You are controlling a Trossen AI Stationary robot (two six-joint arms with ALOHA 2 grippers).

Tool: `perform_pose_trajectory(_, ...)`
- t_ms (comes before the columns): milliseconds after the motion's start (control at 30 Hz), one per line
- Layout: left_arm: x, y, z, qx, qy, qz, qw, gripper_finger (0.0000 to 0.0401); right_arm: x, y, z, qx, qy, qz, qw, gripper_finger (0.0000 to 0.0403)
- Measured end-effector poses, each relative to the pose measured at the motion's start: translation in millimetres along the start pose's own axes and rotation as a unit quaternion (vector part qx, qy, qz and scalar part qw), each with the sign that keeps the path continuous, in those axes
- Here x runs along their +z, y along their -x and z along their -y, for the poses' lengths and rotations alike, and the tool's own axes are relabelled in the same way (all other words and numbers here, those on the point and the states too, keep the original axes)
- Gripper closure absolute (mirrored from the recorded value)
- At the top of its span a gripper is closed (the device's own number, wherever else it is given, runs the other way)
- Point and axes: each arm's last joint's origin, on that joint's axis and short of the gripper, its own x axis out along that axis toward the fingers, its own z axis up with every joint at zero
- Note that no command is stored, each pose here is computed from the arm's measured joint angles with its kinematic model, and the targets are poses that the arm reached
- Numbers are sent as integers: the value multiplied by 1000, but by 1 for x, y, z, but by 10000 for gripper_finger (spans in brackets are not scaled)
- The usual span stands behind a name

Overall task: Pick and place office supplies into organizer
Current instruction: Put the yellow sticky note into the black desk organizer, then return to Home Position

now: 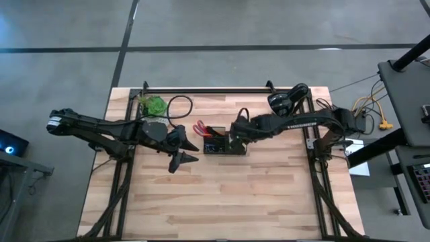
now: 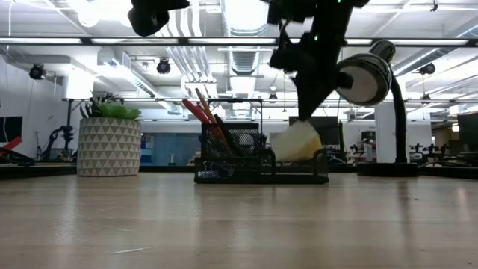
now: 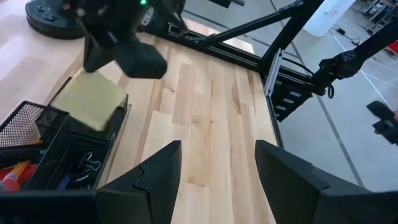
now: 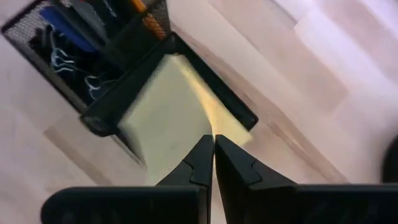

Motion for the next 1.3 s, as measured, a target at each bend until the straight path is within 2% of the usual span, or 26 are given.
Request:
perform_pose_trajectory(233, 0, 0, 0, 3, 0, 1, 1000, 212, 2, -28, -2, 27, 5, -16, 999, 395)
perform_pose_trajectory(533, 0, 0, -1, 12, -1, 6, 1000, 212, -1, -42, -6, -2, 4, -18, 1000, 385)
perform_pose_trajectory(667, 0, 0, -1, 12, 0, 6, 1000, 212, -5, -40, -4, -32, -3, -18, 999, 341)
perform_pose_trajectory(867, 0, 0, -1, 12, 0, 6, 1000, 212, -5, -35, -11, -25, -1, -12, 1000, 245)
perform_pose_trajectory(967, 3, 1, 1, 9, -1, 12, 1000, 212, -3, -21, -19, -22, 6, 20, 1000, 214)
perform_pose_trajectory(1033, 8, 5, 3, 5, -4, 25, 1000, 212, 0, -2, -27, -23, 11, 71, 997, 205)
perform_pose_trajectory(1100, 13, 11, 5, 6, -32, 46, 998, 212, 5, 23, -36, -19, 15, 126, 992, 203)
perform_pose_trajectory(1200, 20, 24, 7, 20, -96, 76, 992, 212, 13, 58, -45, 11, 38, 170, 985, 202)
perform_pose_trajectory(1300, 25, 42, 9, 18, -82, 108, 991, 212, 22, 93, -53, 62, 47, 190, 979, 202)
